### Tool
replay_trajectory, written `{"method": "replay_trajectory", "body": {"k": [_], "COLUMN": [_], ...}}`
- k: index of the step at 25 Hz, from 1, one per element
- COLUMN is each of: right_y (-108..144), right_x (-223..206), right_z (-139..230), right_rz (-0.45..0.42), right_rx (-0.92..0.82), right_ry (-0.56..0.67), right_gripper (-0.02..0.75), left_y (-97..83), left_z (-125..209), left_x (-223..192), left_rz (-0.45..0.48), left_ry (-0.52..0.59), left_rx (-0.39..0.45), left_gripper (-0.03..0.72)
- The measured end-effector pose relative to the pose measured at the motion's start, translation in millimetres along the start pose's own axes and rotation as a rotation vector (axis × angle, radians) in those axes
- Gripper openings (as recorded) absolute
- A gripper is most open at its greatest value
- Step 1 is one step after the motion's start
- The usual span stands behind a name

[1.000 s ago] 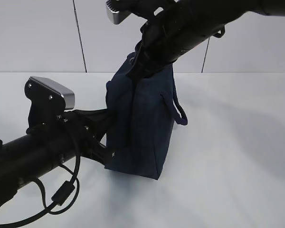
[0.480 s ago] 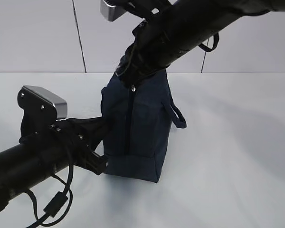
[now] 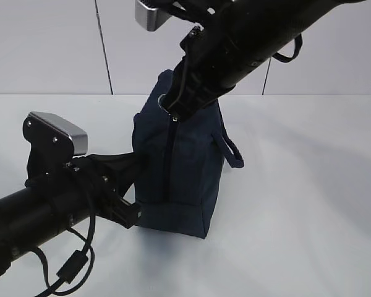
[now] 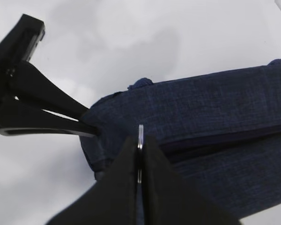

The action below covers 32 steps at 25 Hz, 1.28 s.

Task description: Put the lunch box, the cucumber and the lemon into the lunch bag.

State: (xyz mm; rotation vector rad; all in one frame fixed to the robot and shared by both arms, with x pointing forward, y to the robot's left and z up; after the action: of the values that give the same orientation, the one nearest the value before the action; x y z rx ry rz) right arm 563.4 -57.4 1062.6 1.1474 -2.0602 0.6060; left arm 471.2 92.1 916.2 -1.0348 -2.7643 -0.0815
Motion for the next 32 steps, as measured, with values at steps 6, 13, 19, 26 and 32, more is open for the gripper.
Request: {"method": "replay_trajectory", "body": {"k": [6,13,19,26,32], "right_y": [-6.8,-12.8,-16.8,-19.9,-23.9], "right_x": [0.2,0.5,0.9,-1.9,-3.9], "right_z": [5.1,2.5,-0.5,0.9,-3.4], "right_rz": [0.051,0.097,0.129,0.147,0.174], "right_rx": [0.065,0.092,0.107,0.127,0.130], "right_ry": [0.040,0.023,0.002,0.013,-0.021], "right_gripper": [0.020,0.020,0.020,0.020,0.020], "left_y": [0.0,-0.7,-0.8,-2.6,-2.9], "left_z": [0.0,0.0,0.0,0.0,1.2], "left_x": [0.0,0.0,0.0,0.0,0.0], "left_rz": [0.000,0.005,0.006,0.020,0.022], "left_ry": [0.000,0.000,0.000,0.000,0.009], "left_rx": [0.002,0.001,0.000,-0.008,-0.009], "left_gripper": [0.010,0.010,0.010,0.010,0.010]}}
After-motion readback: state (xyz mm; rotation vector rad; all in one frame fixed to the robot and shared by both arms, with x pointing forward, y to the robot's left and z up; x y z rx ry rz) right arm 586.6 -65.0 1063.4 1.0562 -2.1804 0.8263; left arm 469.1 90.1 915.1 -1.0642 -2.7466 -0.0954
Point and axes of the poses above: a point on each arm's last joint axis where the gripper is mounted, x pointing back along that axis away from the gripper, y along the wrist's bending axis when the last joint is at zero, z = x × y, the point moved 4 cm from there along -x, pointing out along that axis toward the gripper, and after that the axes turned 4 degrees about -x, right-handed, at the moved point
